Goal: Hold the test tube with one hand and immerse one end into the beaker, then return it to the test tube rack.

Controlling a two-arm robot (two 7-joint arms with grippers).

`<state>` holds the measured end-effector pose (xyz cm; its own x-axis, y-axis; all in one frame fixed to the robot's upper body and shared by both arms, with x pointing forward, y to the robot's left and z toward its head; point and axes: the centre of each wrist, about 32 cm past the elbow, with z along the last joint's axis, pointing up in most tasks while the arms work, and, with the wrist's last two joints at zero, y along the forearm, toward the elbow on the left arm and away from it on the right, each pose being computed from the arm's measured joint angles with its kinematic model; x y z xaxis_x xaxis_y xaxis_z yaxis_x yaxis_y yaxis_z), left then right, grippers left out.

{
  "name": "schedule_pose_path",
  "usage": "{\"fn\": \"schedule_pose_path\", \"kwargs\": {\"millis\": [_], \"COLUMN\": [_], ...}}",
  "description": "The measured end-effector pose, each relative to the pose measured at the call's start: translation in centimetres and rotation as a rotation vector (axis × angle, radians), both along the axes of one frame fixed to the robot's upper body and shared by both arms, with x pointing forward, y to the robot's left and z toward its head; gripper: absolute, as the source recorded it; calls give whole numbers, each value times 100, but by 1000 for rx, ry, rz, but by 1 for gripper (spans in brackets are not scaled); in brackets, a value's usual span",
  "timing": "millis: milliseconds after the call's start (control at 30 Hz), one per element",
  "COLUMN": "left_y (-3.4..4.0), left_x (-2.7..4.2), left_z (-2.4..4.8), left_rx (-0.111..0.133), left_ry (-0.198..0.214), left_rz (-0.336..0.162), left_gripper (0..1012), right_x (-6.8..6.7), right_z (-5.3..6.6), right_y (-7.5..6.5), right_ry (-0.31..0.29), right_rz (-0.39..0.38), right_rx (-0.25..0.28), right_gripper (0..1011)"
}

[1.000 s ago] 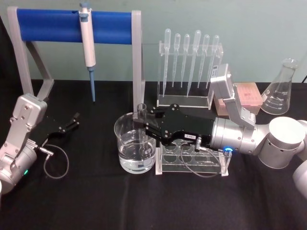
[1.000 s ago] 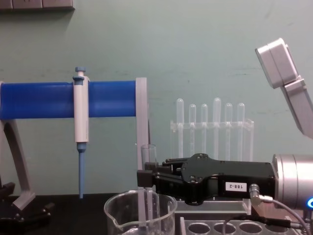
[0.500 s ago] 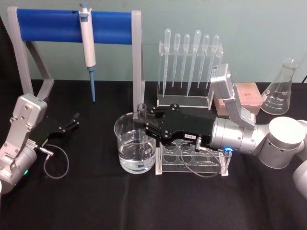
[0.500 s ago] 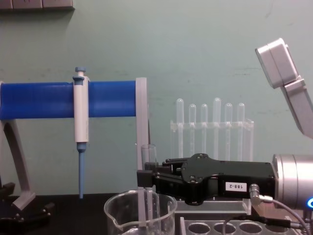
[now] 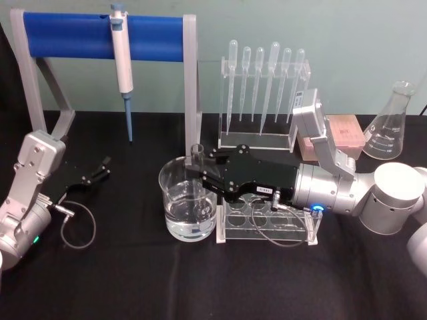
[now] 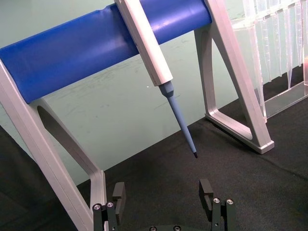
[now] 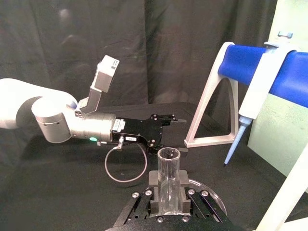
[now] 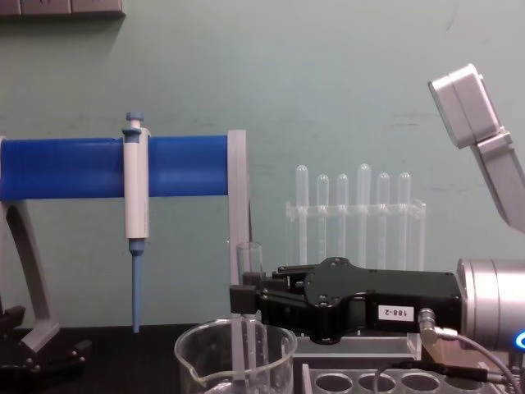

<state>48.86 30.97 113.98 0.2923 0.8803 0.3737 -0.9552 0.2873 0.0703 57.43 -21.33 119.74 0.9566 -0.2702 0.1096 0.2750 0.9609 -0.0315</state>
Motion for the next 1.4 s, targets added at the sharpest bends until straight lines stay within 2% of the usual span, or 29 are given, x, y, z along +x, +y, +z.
{"fn": "schedule_pose_path", "kwargs": {"millis": [1400], "left_y": [0], "left_x": [0], "left_z": [0], "left_rx": [0], "left_ry": [0], "left_rz": [0], "left_gripper": [1000], "right_x": [0], "right_z": [0], "right_y": [0], "right_ry": [0], "right_rz": [0], "right_rx": [0], "right_gripper": [246]}}
